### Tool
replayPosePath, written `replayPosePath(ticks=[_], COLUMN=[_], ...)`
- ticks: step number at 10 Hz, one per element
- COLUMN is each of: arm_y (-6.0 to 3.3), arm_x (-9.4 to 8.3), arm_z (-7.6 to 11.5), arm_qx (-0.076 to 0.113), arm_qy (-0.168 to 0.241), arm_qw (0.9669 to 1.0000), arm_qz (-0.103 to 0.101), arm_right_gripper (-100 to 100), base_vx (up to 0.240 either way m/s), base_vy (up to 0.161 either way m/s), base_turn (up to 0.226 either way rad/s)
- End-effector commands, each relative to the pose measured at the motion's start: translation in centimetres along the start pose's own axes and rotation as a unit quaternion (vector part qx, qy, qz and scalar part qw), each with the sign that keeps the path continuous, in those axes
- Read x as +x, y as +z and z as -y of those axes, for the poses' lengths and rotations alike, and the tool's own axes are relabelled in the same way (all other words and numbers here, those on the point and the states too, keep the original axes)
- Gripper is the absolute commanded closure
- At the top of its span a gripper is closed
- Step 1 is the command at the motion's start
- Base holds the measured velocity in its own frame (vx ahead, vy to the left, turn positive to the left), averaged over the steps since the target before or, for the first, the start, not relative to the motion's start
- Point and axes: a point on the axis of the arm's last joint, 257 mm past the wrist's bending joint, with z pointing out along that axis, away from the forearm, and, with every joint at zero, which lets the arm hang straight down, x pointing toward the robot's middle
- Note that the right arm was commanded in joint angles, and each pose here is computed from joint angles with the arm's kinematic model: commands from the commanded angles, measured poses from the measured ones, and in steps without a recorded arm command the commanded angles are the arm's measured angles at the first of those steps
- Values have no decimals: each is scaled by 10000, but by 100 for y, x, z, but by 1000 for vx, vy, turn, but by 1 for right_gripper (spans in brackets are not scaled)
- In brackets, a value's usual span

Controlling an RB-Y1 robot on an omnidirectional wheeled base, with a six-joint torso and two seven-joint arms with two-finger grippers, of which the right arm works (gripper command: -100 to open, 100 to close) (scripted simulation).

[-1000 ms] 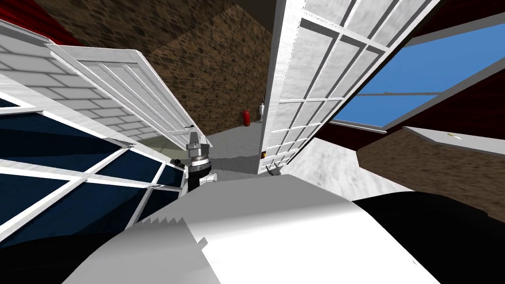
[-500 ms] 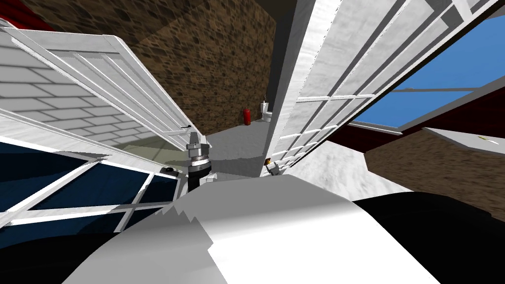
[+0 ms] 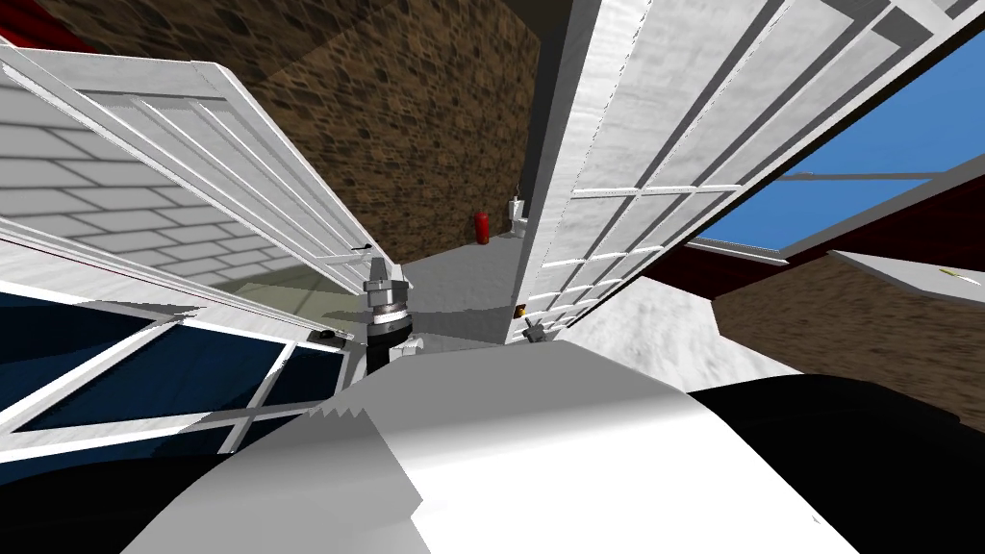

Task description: Push the door open

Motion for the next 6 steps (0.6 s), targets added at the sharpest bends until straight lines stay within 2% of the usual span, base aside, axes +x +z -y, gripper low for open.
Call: replayPosePath(ticks=[1, 3, 4, 6], arm_y=[-1, -1, -119, -197], arm_x=[-1, -1, -17, -17], arm_z=[0, 0, -122, -120], arm_qx=[0, 0, -79, -266], arm_qy=[0, 0, -51, 97], arm_qw=[10000, 10000, 9999, 9996], arm_qz=[1, 1, 35, -3], arm_right_gripper=[100, 100, -100, -100], base_vx=[-19, -4, -104, -213], base_vy=[-6, -1, 30, 50], base_turn=[0, 0, -73, -77])
